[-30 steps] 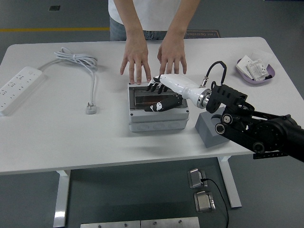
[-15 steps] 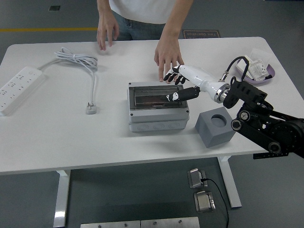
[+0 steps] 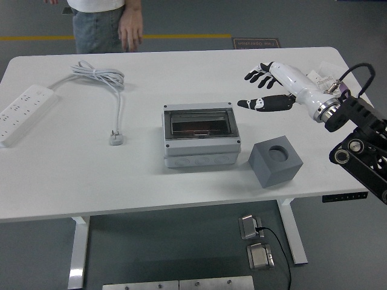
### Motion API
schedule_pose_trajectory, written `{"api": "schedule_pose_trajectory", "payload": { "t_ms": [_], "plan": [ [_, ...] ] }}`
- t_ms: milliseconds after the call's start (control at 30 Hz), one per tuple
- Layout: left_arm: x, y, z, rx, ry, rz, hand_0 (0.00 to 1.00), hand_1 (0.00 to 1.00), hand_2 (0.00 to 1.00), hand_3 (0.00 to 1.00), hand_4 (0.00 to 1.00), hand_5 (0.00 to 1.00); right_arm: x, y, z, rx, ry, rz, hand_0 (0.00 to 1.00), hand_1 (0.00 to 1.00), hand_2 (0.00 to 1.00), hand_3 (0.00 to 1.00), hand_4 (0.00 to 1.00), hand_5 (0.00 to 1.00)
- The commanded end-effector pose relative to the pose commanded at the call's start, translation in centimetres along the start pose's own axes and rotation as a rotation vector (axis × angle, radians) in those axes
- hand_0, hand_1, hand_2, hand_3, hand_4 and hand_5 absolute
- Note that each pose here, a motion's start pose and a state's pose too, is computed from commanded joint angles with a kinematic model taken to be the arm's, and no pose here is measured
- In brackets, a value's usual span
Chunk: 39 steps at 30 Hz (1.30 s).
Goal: Fetch the battery,place it into the box,close the lid of the box
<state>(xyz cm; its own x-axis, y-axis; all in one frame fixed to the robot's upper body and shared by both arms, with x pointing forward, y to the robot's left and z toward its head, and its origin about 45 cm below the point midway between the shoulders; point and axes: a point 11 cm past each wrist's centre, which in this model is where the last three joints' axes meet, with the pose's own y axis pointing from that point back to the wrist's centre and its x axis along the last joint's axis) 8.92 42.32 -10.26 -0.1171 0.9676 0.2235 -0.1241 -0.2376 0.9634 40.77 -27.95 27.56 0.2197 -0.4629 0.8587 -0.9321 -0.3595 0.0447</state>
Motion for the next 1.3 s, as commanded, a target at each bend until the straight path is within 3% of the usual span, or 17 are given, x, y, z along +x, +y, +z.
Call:
{"api": "schedule_pose_trajectory", "payload": {
  "t_ms": [433, 500, 633, 667, 867, 1067, 1233, 1300],
  "plan": [
    [0.5, 0.1, 0.3, -0.003, -0.004, 0.007, 0.657, 0.740, 0.725, 0.648, 0.639, 0.215, 2.7, 2.7, 2.9, -0.068, -0.199, 0.190, 0.483, 0.545, 0.616, 0.641, 0.992, 0.561],
    [0.4, 0.0, 0.1, -0.002, -0.004, 0.006, 0.659, 0.741, 0.725, 0.648, 0.639, 0.215, 3.0, 3.2, 3.4, -0.082, -0.216, 0.215, 0.488, 0.544, 0.618, 0.684, 0.992, 0.562],
    [0.2, 0.0, -0.2, 0.004, -0.003, 0.002, 0.659, 0.741, 0.725, 0.648, 0.639, 0.215, 2.6, 3.9, 4.4, -0.121, -0.213, 0.214, 0.488, 0.544, 0.618, 0.684, 0.992, 0.562],
    [0.1, 0.0, -0.2, 0.005, -0.002, 0.001, 0.659, 0.741, 0.725, 0.648, 0.638, 0.214, 2.4, 4.1, 4.8, -0.139, -0.200, 0.204, 0.491, 0.548, 0.621, 0.741, 0.994, 0.567],
    [-0.2, 0.0, -0.2, -0.004, 0.006, -0.005, 0.659, 0.740, 0.725, 0.648, 0.638, 0.213, 1.3, 6.7, 8.2, -0.299, -0.131, 0.092, 0.489, 0.550, 0.626, 0.755, 0.995, 0.573],
    [0.0, -0.1, -0.6, 0.004, 0.012, -0.002, 0.659, 0.740, 0.725, 0.648, 0.638, 0.214, 1.4, 9.5, 10.5, -0.435, -0.173, -0.018, 0.489, 0.551, 0.630, 0.770, 0.990, 0.605],
    [0.2, 0.0, -0.6, 0.000, 0.017, 0.001, 0.659, 0.740, 0.725, 0.648, 0.638, 0.214, 1.2, 11.4, 11.1, -0.470, -0.249, -0.118, 0.489, 0.551, 0.630, 0.770, 0.990, 0.605],
    [0.3, 0.0, -0.5, -0.005, 0.017, 0.003, 0.661, 0.739, 0.725, 0.648, 0.638, 0.214, 0.2, 12.3, 11.2, -0.475, -0.299, -0.179, 0.492, 0.553, 0.619, 0.731, 0.976, 0.657]
  ]
}}
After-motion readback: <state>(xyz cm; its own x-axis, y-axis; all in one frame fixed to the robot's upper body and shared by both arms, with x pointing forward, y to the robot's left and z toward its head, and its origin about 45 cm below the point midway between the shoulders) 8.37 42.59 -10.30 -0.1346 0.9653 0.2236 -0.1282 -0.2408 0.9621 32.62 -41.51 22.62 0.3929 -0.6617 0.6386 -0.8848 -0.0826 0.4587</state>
